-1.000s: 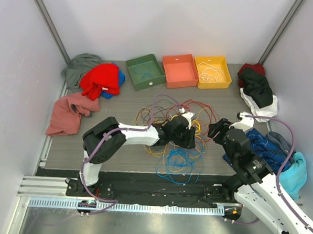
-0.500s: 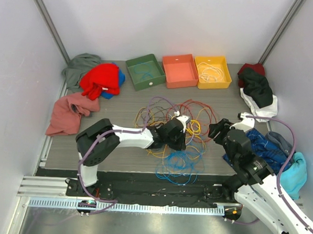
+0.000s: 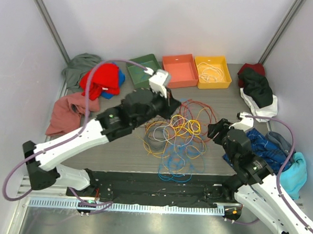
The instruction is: Untangle the cables
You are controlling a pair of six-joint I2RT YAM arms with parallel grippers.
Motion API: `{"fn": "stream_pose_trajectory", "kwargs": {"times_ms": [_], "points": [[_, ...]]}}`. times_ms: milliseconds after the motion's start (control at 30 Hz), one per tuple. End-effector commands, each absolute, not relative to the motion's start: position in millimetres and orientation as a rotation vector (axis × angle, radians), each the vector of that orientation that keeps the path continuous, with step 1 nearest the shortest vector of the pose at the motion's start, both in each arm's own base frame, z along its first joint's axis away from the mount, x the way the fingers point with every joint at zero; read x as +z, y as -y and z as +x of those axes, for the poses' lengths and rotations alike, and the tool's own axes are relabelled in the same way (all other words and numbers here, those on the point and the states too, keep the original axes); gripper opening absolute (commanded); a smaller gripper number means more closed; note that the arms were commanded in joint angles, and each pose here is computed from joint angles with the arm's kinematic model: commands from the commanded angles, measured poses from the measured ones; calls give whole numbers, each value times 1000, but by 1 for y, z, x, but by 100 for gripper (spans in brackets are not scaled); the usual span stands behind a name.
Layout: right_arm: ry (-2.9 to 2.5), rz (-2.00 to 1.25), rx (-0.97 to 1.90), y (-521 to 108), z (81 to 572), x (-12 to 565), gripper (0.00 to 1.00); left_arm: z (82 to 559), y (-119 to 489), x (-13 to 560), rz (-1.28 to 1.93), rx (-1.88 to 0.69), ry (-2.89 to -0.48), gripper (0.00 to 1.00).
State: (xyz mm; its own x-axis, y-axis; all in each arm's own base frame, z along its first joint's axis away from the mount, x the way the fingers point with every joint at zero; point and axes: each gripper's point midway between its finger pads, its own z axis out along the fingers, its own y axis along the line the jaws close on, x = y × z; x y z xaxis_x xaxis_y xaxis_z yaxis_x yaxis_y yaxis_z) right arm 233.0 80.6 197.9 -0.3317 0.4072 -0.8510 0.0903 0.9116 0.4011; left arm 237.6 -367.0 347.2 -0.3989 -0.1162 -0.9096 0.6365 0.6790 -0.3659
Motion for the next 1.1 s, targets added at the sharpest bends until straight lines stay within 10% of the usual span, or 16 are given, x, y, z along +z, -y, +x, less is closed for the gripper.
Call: {"fn": "stream_pose_trajectory", "kwargs": {"times_ms": [0, 500, 1067], "points": [[-1836, 361, 437, -94, 239, 221, 59, 245, 327, 391, 433, -673, -1735, 0], [-1822, 289, 554, -116, 240, 238, 60, 259, 266, 575, 308, -481, -1400, 0], [-1856, 119, 762, -170, 248, 233, 63, 276, 251, 633, 211, -349, -1250, 0]]}}
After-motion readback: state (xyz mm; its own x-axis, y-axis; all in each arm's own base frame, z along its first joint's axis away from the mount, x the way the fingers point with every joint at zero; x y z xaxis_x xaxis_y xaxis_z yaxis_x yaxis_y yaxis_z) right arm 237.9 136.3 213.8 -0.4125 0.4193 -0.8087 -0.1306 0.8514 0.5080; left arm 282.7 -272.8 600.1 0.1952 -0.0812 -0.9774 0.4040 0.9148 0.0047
